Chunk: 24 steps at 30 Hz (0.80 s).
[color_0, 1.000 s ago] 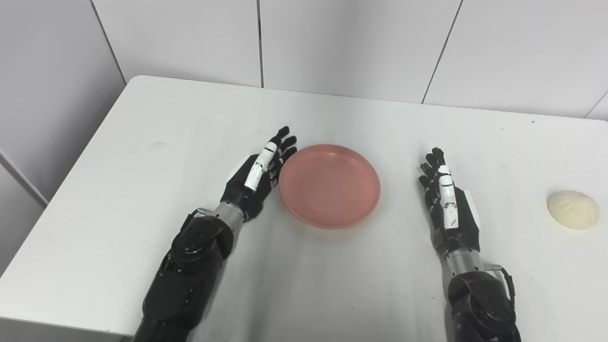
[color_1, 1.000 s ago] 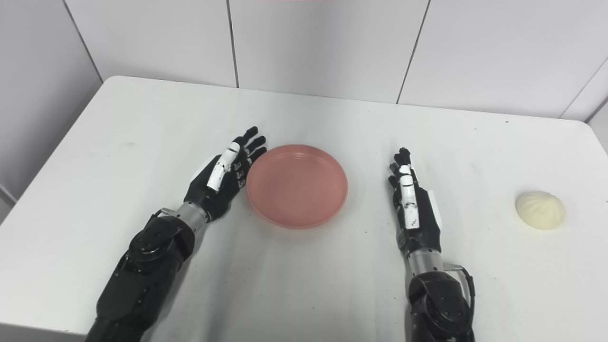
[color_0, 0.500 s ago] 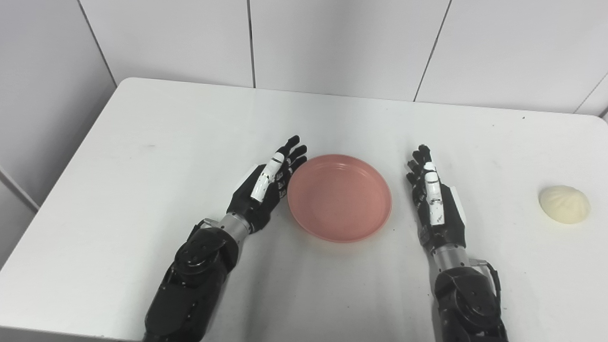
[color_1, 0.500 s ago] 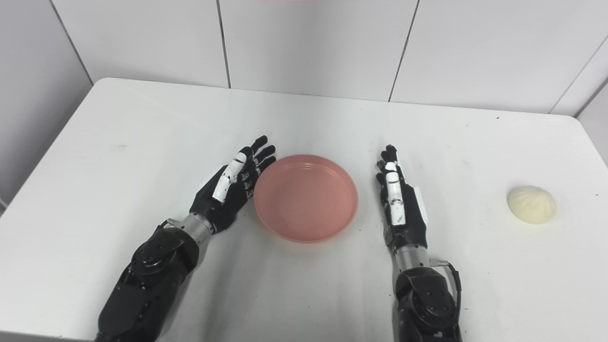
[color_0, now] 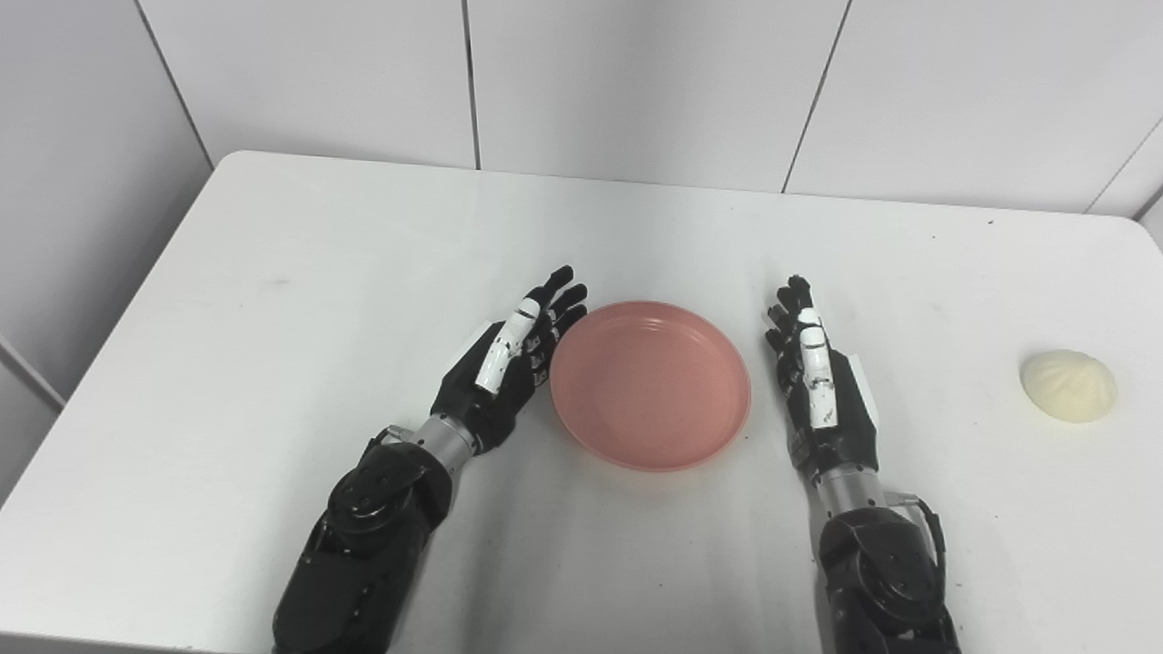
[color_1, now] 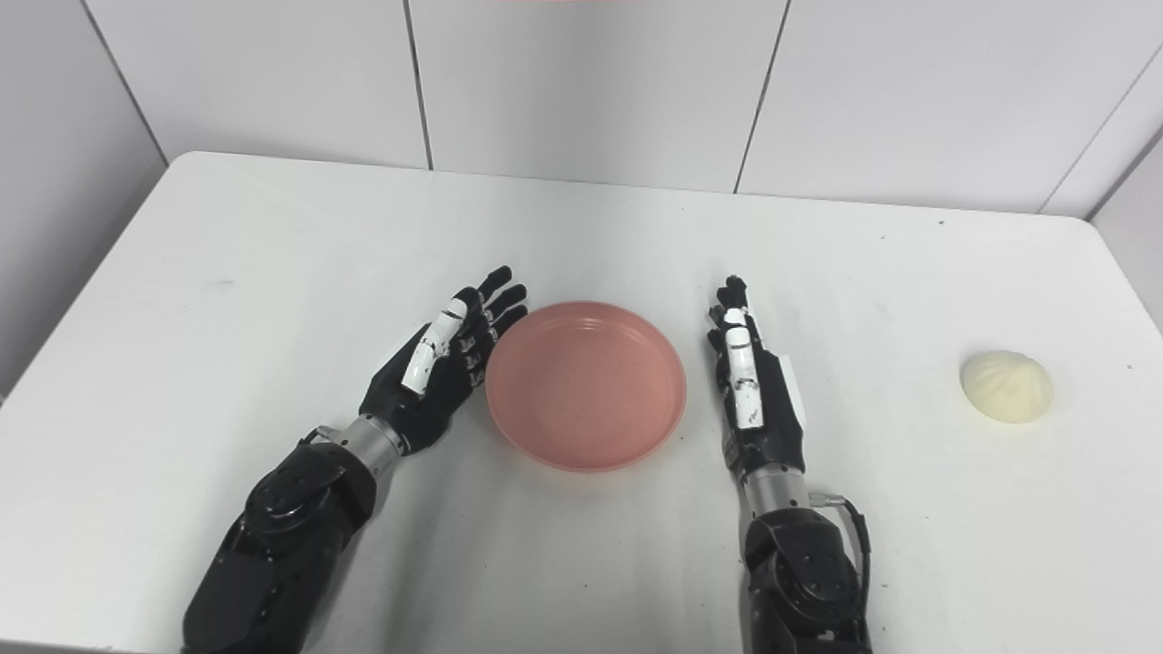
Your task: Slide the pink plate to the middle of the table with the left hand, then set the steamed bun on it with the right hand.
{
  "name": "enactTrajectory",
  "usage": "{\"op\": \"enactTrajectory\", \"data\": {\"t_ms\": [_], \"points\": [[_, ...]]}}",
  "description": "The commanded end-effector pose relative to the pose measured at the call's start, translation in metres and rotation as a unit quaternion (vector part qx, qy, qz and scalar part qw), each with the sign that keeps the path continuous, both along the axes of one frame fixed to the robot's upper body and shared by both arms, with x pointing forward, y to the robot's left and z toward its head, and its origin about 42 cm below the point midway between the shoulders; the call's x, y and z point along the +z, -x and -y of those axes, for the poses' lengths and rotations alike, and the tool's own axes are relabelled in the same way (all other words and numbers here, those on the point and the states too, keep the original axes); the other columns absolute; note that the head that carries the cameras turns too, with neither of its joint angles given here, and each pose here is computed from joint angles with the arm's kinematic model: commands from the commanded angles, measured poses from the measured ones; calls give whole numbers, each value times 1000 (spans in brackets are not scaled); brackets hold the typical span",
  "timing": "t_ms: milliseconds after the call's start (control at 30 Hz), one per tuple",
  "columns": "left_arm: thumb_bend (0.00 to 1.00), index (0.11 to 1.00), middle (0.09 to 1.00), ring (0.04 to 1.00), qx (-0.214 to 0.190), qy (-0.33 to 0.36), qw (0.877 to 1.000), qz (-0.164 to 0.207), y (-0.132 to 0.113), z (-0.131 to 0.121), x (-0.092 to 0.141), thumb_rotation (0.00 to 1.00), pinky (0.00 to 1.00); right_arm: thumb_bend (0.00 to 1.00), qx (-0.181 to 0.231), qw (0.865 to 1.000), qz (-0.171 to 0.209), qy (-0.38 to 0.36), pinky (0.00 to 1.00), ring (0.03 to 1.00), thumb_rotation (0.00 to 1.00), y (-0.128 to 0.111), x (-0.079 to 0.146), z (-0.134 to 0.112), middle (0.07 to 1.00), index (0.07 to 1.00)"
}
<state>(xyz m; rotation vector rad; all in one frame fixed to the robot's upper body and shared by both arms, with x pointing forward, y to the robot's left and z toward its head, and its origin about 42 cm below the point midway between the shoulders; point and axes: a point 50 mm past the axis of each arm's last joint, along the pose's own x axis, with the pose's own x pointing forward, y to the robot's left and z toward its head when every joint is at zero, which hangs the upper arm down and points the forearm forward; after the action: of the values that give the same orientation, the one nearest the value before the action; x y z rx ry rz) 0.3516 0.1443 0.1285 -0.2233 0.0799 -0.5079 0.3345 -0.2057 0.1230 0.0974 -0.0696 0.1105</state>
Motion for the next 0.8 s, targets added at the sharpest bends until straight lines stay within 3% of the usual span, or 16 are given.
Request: {"op": "enactTrajectory", "data": {"t_ms": [0,233,400,500,567,667,767], "points": [[353,1000,1000,1000,4,-15,999,-40,4,1,-20,1000,1000,241,9,999,-32,-11,1000,1000,1000,8,-17,-9,1000,1000],[366,1000,1000,1000,31,-14,999,-24,2,-1,-16,1000,1000,212,-13,1000,-5,11,1000,1000,1000,5,-8,-4,1000,1000],[378,1000,1000,1000,47,-9,999,-14,2,-3,-13,1000,1000,229,-37,999,26,19,1000,996,1000,2,10,3,995,1000],[382,1000,998,1000,53,-5,998,-12,3,-5,-12,1000,1000,321,-46,996,63,36,1000,982,1000,-4,16,12,990,1000],[374,1000,989,996,61,-3,998,-11,3,-8,-11,1000,1000,502,-53,995,72,44,1000,978,1000,-8,24,19,989,996],[377,1000,990,996,72,-1,997,-9,3,-14,-10,1000,1000,600,-67,990,99,74,1000,969,1000,-14,46,34,983,990],[381,1000,991,994,75,-2,997,-5,4,-19,-9,1000,1000,674,-76,984,132,95,1000,950,938,-19,64,47,966,985]]}}
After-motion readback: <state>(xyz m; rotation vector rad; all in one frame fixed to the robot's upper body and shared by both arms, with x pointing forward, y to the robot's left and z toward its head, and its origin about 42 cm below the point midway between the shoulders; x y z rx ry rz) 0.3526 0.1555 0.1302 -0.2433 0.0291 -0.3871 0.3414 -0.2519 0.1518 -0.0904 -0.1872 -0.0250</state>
